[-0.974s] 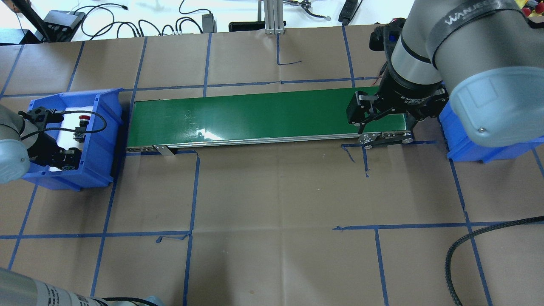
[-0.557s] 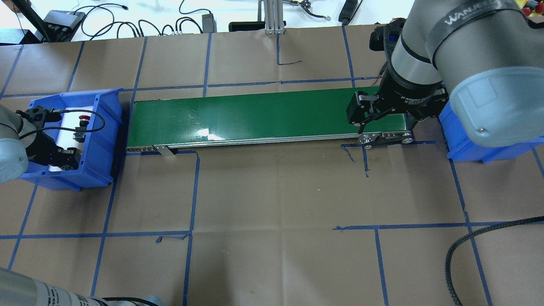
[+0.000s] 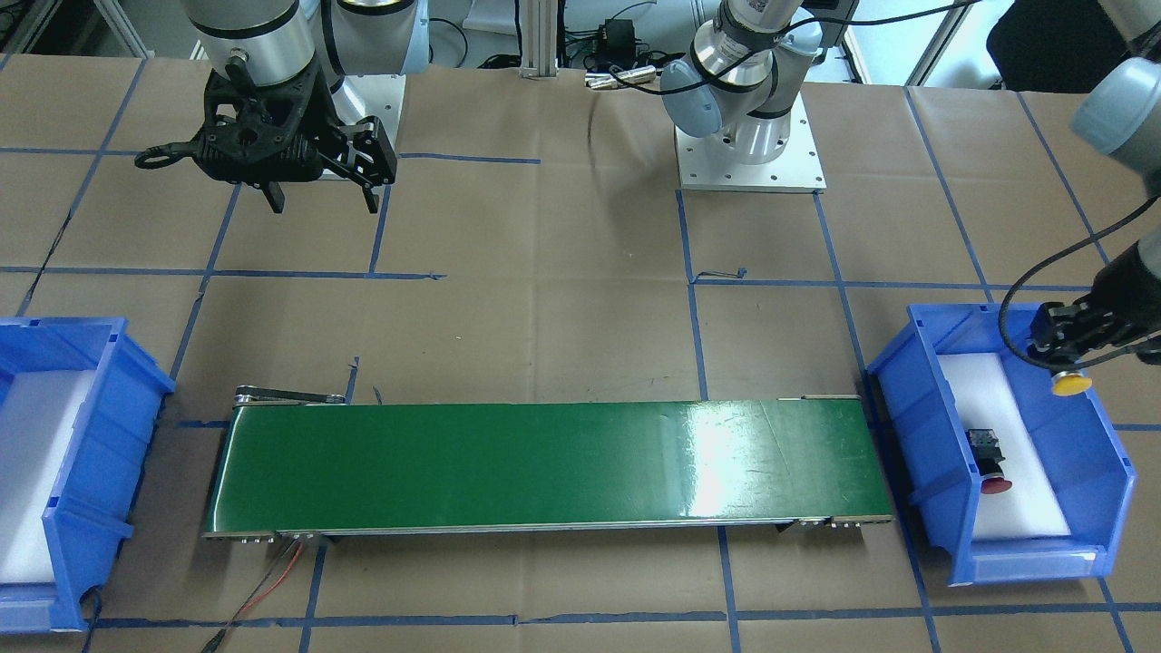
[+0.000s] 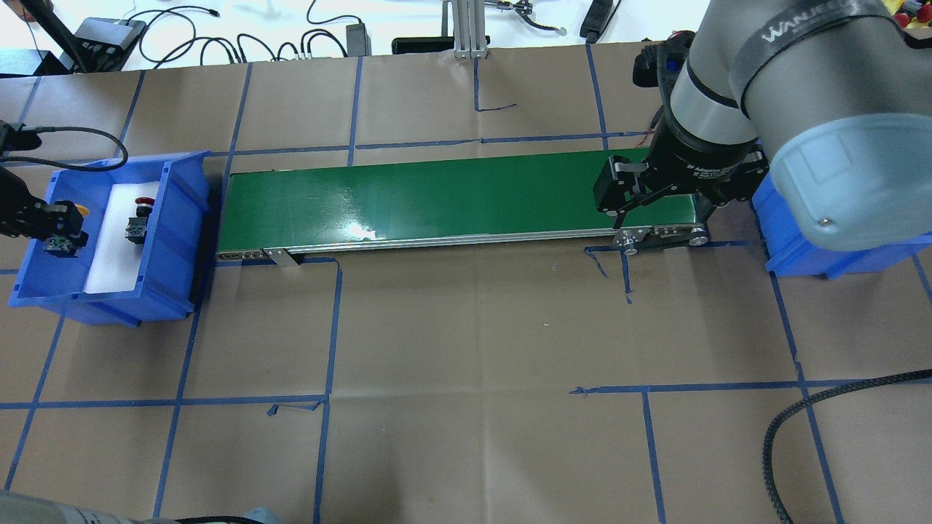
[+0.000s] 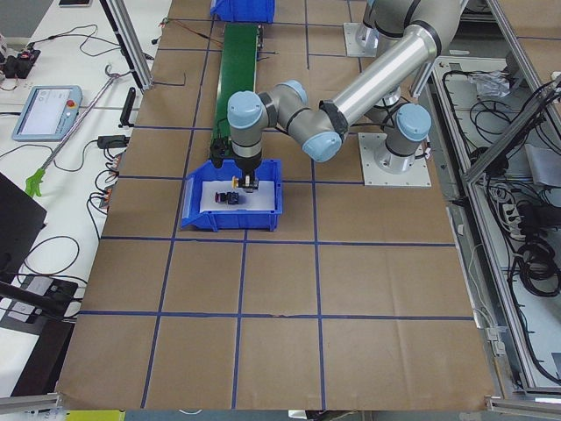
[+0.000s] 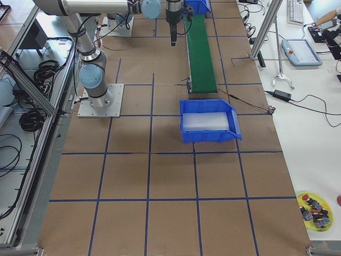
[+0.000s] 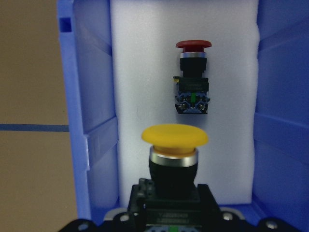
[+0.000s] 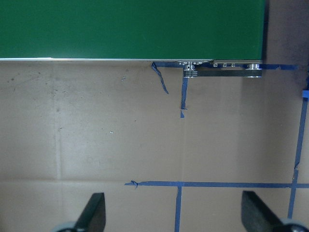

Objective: Transport two buttons from left to right
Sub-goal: 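Lift the yellow button and carry it toward the conveyor belt, then lower the yellow button onto the belt and open the left gripper, then return the left gripper to the bin above the red-capped button, then grasp the red-capped button with the left gripper and lift it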

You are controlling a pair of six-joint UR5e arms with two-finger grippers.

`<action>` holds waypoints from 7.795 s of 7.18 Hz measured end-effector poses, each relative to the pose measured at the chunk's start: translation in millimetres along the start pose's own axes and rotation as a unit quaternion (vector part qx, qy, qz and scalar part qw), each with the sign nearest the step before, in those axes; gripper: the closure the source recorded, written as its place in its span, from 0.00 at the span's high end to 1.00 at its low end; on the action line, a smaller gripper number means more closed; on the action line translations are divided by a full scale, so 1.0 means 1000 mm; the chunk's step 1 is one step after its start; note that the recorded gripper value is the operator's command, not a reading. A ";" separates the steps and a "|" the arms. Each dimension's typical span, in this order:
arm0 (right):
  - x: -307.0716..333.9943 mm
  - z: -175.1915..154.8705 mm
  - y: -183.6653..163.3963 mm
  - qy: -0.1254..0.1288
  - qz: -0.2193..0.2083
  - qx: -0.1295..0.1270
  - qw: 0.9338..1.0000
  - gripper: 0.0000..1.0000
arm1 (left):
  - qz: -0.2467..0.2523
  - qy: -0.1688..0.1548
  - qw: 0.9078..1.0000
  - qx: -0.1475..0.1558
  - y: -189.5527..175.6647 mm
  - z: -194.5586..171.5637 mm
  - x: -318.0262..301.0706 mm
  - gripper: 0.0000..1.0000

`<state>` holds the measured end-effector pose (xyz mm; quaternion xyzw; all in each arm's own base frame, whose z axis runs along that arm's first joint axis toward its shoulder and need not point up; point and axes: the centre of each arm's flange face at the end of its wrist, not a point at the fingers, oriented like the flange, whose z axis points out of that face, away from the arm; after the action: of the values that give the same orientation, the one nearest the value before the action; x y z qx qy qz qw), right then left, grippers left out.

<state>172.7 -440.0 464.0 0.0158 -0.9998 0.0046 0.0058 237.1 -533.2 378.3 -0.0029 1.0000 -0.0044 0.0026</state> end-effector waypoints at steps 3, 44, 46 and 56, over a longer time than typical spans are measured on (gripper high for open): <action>0.000 0.000 0.000 0.000 0.000 0.000 1.000 1.00 | 0.007 0.010 1.000 -0.009 -0.029 -0.060 0.018 0.00; -0.001 0.000 0.000 0.000 -0.001 -0.001 1.000 1.00 | 0.003 0.008 1.000 -0.008 -0.055 0.030 0.027 0.99; -0.001 0.000 0.000 0.001 -0.001 0.000 1.000 1.00 | 0.004 0.005 1.000 0.000 -0.054 0.073 0.028 0.99; -0.001 0.000 0.001 0.001 -0.002 -0.001 1.000 1.00 | 0.002 0.003 1.000 0.003 -0.066 0.166 0.024 0.27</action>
<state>173.8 -439.2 463.7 0.0175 -0.9998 0.0033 0.0067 214.5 -600.6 213.0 -0.0014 1.0000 -0.0073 -0.0001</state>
